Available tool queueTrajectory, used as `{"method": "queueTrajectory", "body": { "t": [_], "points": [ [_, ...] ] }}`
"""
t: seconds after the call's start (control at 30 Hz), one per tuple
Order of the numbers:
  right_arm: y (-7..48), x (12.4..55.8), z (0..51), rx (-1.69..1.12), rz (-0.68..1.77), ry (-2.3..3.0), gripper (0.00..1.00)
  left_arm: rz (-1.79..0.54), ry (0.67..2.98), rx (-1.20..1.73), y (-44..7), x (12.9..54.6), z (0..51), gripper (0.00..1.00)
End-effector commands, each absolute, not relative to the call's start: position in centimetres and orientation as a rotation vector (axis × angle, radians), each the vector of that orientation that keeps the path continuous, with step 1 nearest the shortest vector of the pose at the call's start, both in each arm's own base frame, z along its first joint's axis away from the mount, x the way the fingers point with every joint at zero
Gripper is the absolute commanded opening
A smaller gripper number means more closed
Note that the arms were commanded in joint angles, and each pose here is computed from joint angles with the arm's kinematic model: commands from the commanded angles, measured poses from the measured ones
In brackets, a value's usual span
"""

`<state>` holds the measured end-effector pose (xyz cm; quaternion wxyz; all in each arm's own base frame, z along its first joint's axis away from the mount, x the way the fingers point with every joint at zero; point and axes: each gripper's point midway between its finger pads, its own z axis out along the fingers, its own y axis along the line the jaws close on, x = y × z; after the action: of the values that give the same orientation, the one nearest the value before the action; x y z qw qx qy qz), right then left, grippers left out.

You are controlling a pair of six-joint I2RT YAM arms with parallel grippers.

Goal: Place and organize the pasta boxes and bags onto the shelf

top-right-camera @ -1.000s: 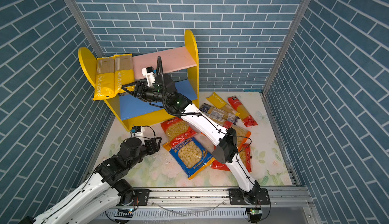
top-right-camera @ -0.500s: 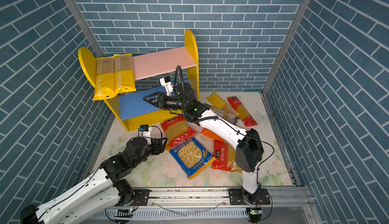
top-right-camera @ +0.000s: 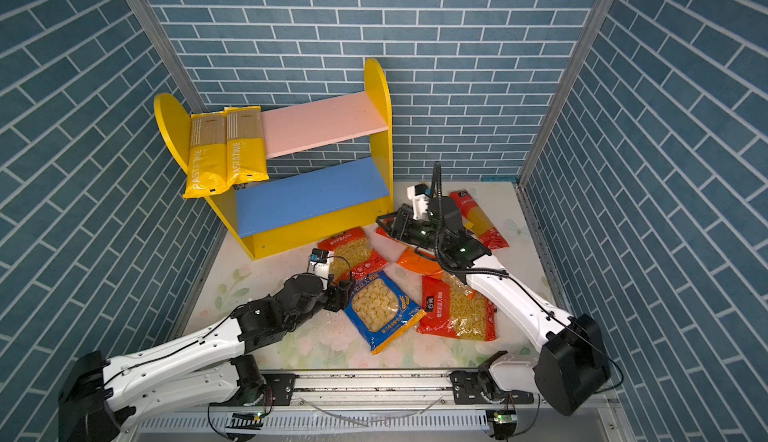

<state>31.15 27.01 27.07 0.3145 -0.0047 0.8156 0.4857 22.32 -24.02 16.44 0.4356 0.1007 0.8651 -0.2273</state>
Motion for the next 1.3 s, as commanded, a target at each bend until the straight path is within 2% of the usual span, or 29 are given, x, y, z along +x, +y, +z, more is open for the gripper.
{"method": "queueTrajectory", "body": {
  "t": [0.0, 0.17, 0.37, 0.9, 1.27],
  "points": [
    [20.7, 31.2, 20.8, 0.095, 0.973, 2.32, 0.54, -0.596, 2.085, 0.295, -26.7, 22.6, 18.3, 0.74],
    [14.5, 33.1, 17.8, 0.271, 0.831, 2.36, 0.61, -0.599, 2.106, 0.34, -28.8, 22.4, 17.2, 0.75],
    [9.4, 36.0, 14.4, 0.485, 0.763, 2.362, 0.66, -0.599, 2.134, 0.313, -28.8, 22.3, 16.1, 0.75],
    [3.8, 45.1, 12.5, 0.674, 0.653, 2.31, 0.66, -0.592, 2.152, 0.299, -28.5, 22.2, 14.7, 0.76],
    [3.5, 51.9, 9.6, 0.668, 0.575, 2.406, 0.59, -0.568, 2.151, 0.299, -27.9, 22.2, 14.1, 0.78]
  ]
}}
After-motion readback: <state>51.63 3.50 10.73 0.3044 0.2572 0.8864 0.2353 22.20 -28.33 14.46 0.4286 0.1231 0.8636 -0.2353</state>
